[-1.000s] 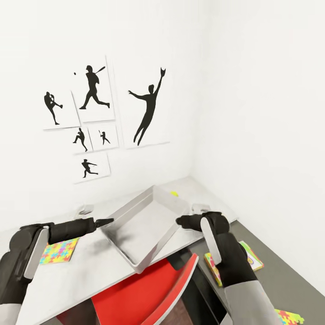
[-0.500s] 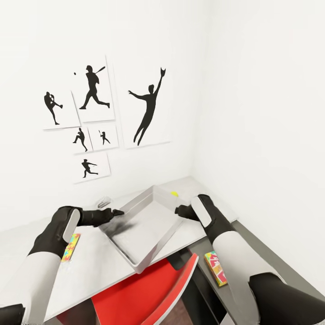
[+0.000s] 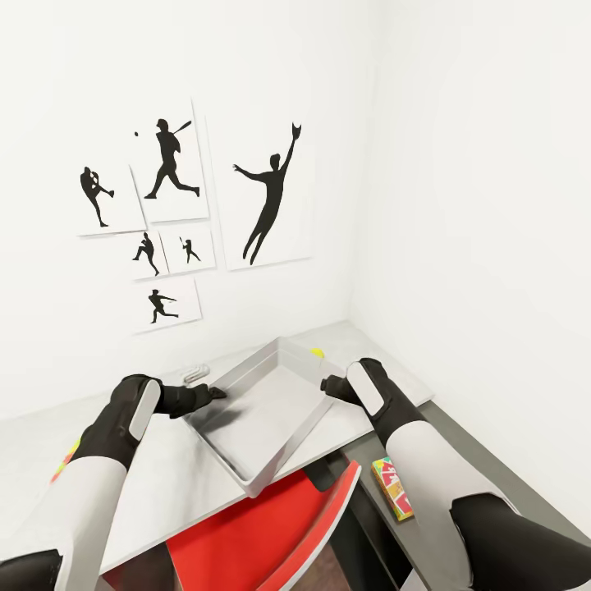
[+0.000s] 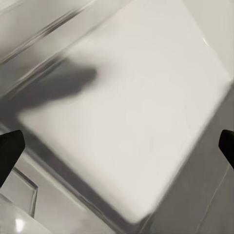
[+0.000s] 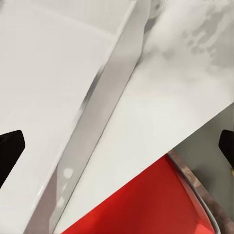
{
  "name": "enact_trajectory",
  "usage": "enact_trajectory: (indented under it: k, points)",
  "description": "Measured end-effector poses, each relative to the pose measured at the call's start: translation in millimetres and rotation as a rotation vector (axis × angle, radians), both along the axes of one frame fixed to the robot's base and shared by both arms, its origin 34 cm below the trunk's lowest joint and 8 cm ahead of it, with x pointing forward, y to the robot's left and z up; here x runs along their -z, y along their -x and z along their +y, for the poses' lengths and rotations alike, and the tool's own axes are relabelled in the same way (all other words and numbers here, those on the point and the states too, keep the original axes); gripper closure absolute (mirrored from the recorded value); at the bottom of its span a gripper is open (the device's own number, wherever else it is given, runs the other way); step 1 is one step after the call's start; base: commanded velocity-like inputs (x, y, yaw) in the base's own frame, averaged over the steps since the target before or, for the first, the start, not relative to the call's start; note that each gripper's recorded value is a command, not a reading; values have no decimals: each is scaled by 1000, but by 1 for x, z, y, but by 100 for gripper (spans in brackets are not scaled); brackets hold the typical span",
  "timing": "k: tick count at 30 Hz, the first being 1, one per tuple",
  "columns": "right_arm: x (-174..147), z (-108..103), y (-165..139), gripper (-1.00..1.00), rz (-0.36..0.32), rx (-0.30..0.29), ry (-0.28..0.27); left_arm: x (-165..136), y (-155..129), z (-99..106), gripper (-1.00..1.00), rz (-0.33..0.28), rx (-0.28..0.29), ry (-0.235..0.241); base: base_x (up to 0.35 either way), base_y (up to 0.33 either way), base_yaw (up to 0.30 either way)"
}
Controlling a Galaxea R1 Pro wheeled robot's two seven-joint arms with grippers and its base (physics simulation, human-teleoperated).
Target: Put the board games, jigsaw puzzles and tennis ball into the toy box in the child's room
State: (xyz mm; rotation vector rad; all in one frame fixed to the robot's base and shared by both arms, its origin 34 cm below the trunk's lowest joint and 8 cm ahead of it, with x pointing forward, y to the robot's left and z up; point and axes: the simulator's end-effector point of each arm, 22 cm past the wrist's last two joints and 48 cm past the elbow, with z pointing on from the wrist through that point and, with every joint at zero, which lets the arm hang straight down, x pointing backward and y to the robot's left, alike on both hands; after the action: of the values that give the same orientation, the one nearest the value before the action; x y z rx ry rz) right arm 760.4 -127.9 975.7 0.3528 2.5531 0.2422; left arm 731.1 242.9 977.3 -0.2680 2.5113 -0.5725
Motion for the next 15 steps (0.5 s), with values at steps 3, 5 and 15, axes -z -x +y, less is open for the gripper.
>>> enact_trajectory:
  k: [3, 5, 15]
  points:
    - [0, -1, 0, -100, 1, 2, 5, 0, 0, 1, -100, 1, -1, -2, 0, 0, 0]
    - [0, -1, 0, -100, 1, 3, 6, 0, 0, 1, -100, 1, -2, -2, 0, 0, 0]
    - [1, 0, 2, -100, 7, -3, 3, 1, 0, 7, -100, 1, -10, -2, 0, 0, 0]
